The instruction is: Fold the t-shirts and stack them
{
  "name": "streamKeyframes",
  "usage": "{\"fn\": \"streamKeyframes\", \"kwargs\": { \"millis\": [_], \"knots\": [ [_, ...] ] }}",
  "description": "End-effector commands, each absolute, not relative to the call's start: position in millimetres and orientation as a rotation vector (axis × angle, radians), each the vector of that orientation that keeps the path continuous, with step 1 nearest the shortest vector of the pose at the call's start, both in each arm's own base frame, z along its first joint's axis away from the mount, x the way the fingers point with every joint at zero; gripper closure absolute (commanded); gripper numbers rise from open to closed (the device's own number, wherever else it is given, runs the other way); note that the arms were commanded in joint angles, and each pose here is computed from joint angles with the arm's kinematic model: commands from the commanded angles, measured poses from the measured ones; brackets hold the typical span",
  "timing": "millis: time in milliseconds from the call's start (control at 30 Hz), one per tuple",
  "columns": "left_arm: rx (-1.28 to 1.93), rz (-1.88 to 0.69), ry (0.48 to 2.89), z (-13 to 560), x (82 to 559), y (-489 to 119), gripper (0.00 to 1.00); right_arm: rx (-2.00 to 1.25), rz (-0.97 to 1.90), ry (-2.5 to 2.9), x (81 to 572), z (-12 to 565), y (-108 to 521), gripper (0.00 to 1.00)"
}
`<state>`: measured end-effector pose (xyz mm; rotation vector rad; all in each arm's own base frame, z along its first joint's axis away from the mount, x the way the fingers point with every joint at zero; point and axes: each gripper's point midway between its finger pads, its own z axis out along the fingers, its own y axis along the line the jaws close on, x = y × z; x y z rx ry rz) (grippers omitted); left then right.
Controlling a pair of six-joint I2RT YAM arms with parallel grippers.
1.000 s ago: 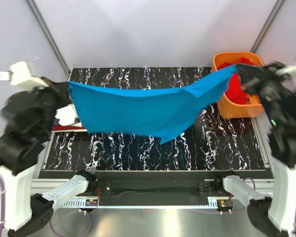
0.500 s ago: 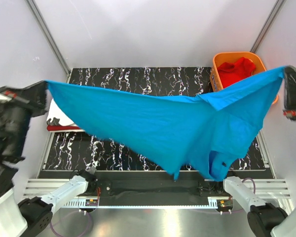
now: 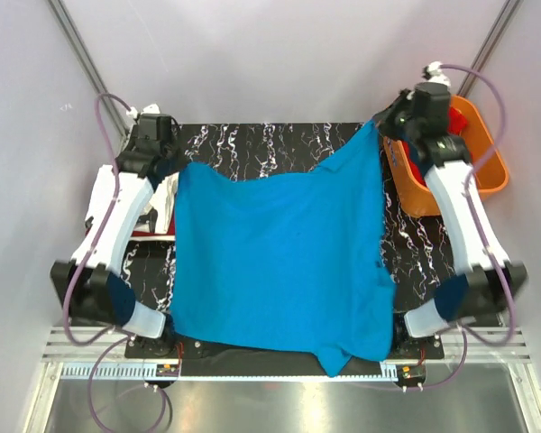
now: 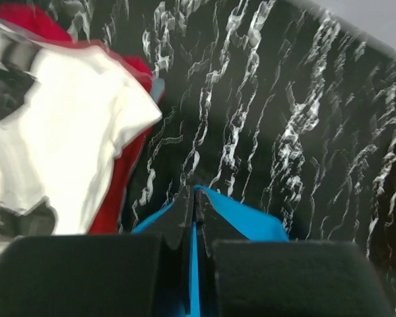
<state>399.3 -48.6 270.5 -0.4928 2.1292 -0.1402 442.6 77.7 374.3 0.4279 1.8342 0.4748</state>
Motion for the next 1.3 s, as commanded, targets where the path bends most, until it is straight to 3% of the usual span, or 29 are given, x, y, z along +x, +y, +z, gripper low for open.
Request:
{"fn": "streamKeyframes", "kwargs": {
  "millis": [0, 33, 67, 100, 133, 167, 200, 333, 367, 400, 467, 633, 667, 700, 767, 800, 1000, 1200, 1267],
  "knots": [
    [-0.479, -0.426, 1.89, 352, 447, -65, 1.0, 0.436, 0.548, 1.695, 475, 436, 70, 1.0],
    [-0.46, -0.44, 1.889, 361, 461, -66, 1.0, 0.403, 0.576, 1.587, 472, 494, 66, 1.0],
    [-0.44, -0.435, 1.869, 378, 465, -66, 1.0, 0.397, 0.567, 1.595, 487, 495, 60, 1.0],
    [-0.38, -0.446, 1.737, 444, 465, -65, 1.0, 0.4, 0.558, 1.595, 487, 505, 54, 1.0],
    [-0.377, -0.43, 1.726, 452, 478, -62, 1.0, 0.359, 0.565, 1.448, 466, 571, 47, 1.0],
    [-0.369, -0.425, 1.716, 465, 480, -60, 1.0, 0.381, 0.564, 1.459, 488, 564, 32, 1.0],
    [-0.316, -0.479, 1.585, 526, 468, -62, 1.0, 0.338, 0.594, 1.338, 458, 613, 28, 1.0],
    [-0.313, -0.575, 1.531, 535, 490, -53, 1.0, 0.301, 0.778, 1.338, 470, 613, 27, 1.0],
    [-0.292, -0.592, 1.465, 545, 492, -52, 1.0, 0.256, 0.787, 1.321, 452, 625, 34, 1.0],
    [-0.291, -0.608, 1.455, 542, 493, -53, 1.0, 0.273, 0.8, 1.378, 480, 592, 32, 1.0],
    [-0.271, -0.626, 1.477, 516, 500, -59, 1.0, 0.26, 0.787, 1.362, 469, 591, 31, 1.0],
    [-0.262, -0.671, 1.666, 423, 516, -71, 1.0, 0.299, 0.849, 1.536, 496, 493, 35, 1.0],
    [-0.289, -0.673, 1.741, 372, 517, -73, 1.0, 0.311, 0.868, 1.527, 487, 490, 37, 1.0],
    [-0.3, -0.676, 1.759, 355, 514, -73, 1.0, 0.348, 0.882, 1.571, 493, 449, 37, 1.0],
    [-0.36, -0.673, 1.836, 297, 497, -72, 1.0, 0.393, 0.879, 1.581, 481, 428, 35, 1.0],
    [-0.384, -0.665, 1.862, 278, 489, -71, 1.0, 0.443, 0.877, 1.641, 480, 387, 34, 1.0],
    [-0.513, -0.642, 1.945, 190, 416, -69, 1.0, 0.597, 0.788, 1.775, 427, 290, 28, 1.0],
    [-0.501, -0.624, 1.951, 171, 349, -70, 1.0, 0.738, 0.642, 1.845, 347, 228, 18, 1.0],
    [-0.496, -0.614, 1.996, 151, 327, -70, 1.0, 0.74, 0.573, 1.793, 319, 233, 11, 1.0]
  ]
}}
